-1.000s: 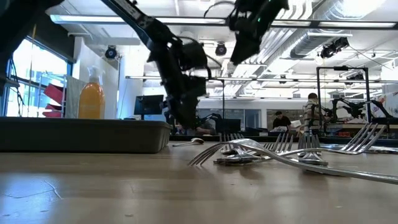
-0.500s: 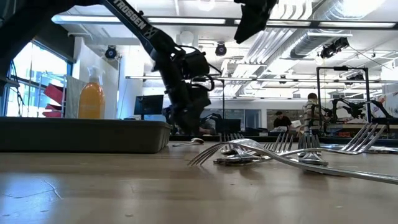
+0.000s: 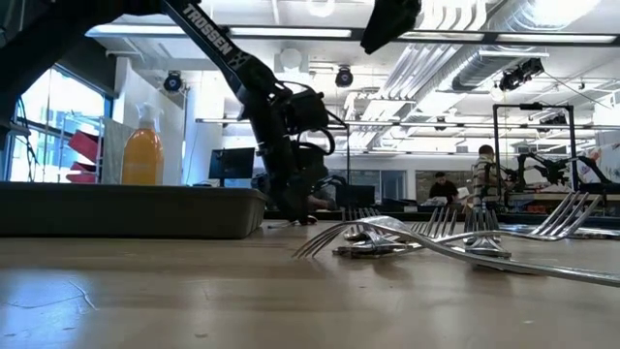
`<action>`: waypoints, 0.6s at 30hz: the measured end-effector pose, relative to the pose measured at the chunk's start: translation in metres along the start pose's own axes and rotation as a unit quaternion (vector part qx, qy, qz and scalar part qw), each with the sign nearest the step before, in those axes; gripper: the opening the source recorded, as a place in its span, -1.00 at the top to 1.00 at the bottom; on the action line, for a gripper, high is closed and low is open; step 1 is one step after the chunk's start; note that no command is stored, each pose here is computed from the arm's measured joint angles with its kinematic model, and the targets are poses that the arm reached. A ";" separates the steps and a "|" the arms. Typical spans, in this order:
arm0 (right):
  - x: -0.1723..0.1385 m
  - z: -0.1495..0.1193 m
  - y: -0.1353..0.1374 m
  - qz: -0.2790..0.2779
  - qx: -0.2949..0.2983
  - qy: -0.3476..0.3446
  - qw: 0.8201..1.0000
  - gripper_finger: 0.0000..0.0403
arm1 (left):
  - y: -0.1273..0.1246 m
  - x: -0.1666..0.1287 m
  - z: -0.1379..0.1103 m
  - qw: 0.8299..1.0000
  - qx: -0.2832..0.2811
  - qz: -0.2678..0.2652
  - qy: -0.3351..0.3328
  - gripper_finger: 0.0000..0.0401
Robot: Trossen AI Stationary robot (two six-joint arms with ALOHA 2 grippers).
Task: Sort silverware
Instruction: Put the silver spoon into the black silverware tray
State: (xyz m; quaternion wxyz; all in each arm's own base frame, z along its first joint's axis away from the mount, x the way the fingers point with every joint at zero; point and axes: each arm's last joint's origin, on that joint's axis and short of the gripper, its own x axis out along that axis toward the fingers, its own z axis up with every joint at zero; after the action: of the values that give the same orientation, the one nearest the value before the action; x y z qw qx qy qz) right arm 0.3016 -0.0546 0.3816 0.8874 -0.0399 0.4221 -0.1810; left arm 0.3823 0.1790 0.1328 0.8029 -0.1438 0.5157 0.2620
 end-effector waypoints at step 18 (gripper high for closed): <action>-0.019 -0.015 0.043 -0.130 -0.005 0.034 0.991 0.05 | -0.044 -0.119 0.004 0.983 0.153 -0.051 -0.090 1.00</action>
State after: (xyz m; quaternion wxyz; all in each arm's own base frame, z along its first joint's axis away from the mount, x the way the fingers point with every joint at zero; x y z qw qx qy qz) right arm 0.2912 -0.0063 0.3762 0.8412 -0.0930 0.4442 -0.2940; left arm 0.3707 0.1126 0.2404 0.8710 -0.0210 0.4672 0.1501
